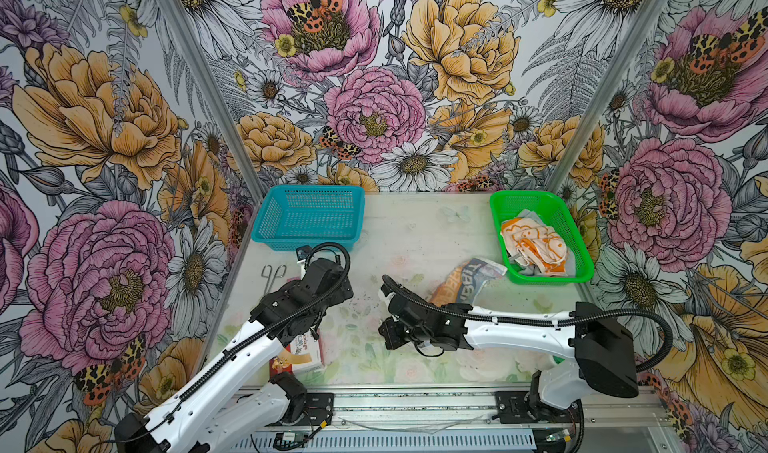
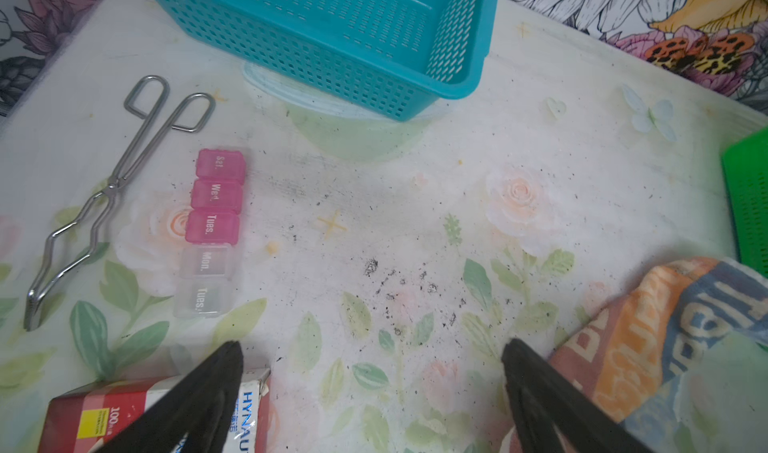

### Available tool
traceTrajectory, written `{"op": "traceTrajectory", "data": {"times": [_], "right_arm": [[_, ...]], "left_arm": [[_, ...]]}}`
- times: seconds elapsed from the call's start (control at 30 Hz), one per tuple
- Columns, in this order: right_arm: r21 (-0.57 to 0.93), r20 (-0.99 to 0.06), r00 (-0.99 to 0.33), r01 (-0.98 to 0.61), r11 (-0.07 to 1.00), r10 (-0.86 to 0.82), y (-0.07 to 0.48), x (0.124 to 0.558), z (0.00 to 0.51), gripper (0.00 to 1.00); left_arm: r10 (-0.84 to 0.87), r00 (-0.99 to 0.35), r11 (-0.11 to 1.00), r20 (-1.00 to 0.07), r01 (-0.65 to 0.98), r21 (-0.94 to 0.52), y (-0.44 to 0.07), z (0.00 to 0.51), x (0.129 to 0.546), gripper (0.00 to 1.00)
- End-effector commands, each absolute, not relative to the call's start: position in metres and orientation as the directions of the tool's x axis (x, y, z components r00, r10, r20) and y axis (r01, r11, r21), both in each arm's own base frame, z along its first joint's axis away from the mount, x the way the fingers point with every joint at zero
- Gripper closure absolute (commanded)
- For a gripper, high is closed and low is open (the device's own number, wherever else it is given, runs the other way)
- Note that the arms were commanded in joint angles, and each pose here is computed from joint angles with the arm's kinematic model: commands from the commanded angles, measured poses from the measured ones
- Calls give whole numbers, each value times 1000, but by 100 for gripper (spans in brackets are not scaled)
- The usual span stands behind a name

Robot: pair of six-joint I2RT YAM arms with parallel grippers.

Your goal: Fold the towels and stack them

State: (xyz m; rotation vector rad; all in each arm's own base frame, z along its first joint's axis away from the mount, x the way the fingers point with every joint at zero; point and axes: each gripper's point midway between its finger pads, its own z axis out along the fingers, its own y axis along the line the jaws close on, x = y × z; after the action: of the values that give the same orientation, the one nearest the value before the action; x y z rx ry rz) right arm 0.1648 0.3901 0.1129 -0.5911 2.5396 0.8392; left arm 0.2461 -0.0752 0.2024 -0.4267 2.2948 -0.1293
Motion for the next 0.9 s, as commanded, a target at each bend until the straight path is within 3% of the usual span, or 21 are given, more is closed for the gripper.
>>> {"op": "traceTrajectory", "data": {"times": [0.0, 0.07, 0.17, 0.3, 0.43, 0.63, 0.87], "right_arm": [[474, -559, -810, -486, 735, -175, 394, 180, 140, 100], [472, -586, -803, -448, 760, -110, 368, 192, 152, 75], [458, -613, -790, -368, 809, -12, 314, 211, 171, 55], [407, -651, -753, -240, 881, 95, 231, 228, 193, 53], [363, -668, -715, -72, 929, 205, 154, 240, 197, 54], [332, -605, -758, 37, 942, 243, 121, 246, 165, 52], [342, -603, -736, 111, 933, 308, 92, 234, 158, 42]], "left_arm": [[-331, -623, 943, -708, -248, -223, -71, 214, 251, 1], [-319, -633, 948, -705, -212, -238, -79, 215, 255, 1], [-296, -660, 953, -690, -160, -255, -94, 210, 261, 1], [-256, -703, 955, -663, -79, -285, -122, 196, 268, 1], [-127, -748, 921, -651, 154, -357, -202, 194, 278, 2], [137, -812, 834, -568, 403, -376, -317, 158, 286, 8], [322, -806, 766, -497, 530, -364, -391, 113, 302, 17]]}}
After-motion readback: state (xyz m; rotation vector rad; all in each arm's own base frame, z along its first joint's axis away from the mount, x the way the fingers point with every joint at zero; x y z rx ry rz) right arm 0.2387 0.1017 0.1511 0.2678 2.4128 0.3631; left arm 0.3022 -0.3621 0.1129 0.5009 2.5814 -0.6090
